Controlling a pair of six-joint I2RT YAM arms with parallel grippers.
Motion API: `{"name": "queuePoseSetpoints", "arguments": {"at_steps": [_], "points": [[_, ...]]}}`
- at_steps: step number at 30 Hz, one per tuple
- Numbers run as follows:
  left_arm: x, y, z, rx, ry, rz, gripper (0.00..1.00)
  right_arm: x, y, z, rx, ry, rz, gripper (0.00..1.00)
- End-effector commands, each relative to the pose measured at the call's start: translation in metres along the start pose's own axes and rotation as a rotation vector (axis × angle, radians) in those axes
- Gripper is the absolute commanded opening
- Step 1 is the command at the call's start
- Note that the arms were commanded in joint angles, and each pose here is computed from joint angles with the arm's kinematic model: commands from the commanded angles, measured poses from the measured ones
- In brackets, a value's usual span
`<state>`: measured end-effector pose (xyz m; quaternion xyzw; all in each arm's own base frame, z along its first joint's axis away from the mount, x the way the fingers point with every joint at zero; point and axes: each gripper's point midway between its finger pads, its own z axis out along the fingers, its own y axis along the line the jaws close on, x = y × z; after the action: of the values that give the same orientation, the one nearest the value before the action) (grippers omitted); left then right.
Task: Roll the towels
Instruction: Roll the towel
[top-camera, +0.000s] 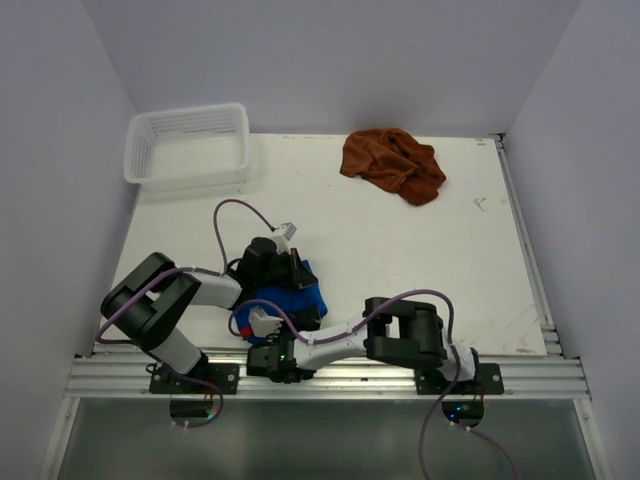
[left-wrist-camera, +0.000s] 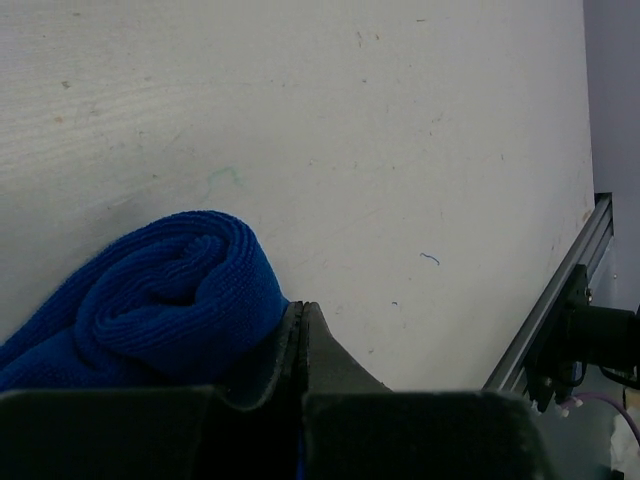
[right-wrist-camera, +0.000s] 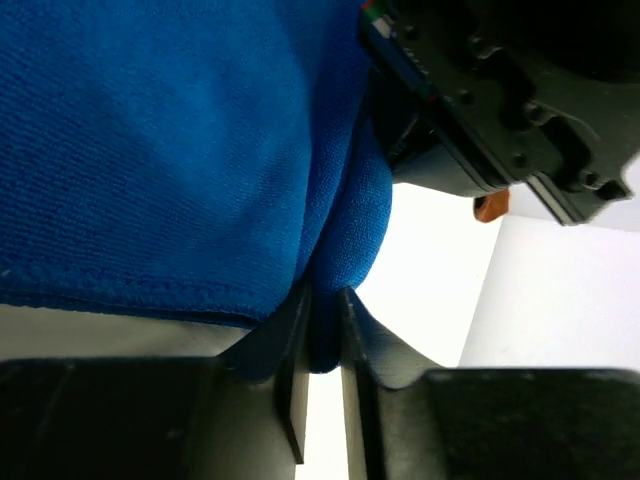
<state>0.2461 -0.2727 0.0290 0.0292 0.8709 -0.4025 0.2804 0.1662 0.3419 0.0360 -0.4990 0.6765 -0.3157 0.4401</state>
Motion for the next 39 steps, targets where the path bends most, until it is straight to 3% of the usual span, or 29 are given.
{"name": "queuePoseSetpoints", "arguments": {"at_steps": [1,3,8,11,14,19,26,30,39], "points": [[-0.004,0.022,0.005,-0.058,-0.035,0.019,0.0,-0.024,-0.021,-0.012,-0.077,-0.051,0.258,0.24],[-0.005,0.025,0.007,-0.061,-0.033,0.022,0.0,-0.02,-0.032,-0.018,-0.087,-0.058,0.324,0.33],[-0.008,0.024,0.007,-0.06,-0.053,0.019,0.0,0.007,-0.065,-0.027,-0.066,-0.048,0.487,0.37],[-0.008,0.025,0.007,-0.061,-0.055,0.017,0.0,0.015,-0.074,-0.033,-0.148,-0.065,0.647,0.38],[-0.005,0.025,0.007,-0.057,-0.045,0.015,0.0,0.019,-0.077,-0.032,-0.294,-0.07,0.8,0.46],[0.001,0.03,0.004,-0.065,-0.04,0.001,0.0,0.012,-0.081,-0.018,-0.58,-0.079,1.137,0.5],[0.005,0.033,0.002,-0.073,-0.04,-0.003,0.0,0.001,-0.075,0.001,-0.812,-0.037,1.43,0.52],[0.006,0.034,0.001,-0.081,-0.036,0.003,0.0,-0.006,-0.06,0.006,-0.91,-0.005,1.508,0.52],[0.004,0.033,0.0,-0.083,-0.038,0.012,0.0,0.007,-0.03,0.015,-0.921,0.063,1.573,0.52]]}}
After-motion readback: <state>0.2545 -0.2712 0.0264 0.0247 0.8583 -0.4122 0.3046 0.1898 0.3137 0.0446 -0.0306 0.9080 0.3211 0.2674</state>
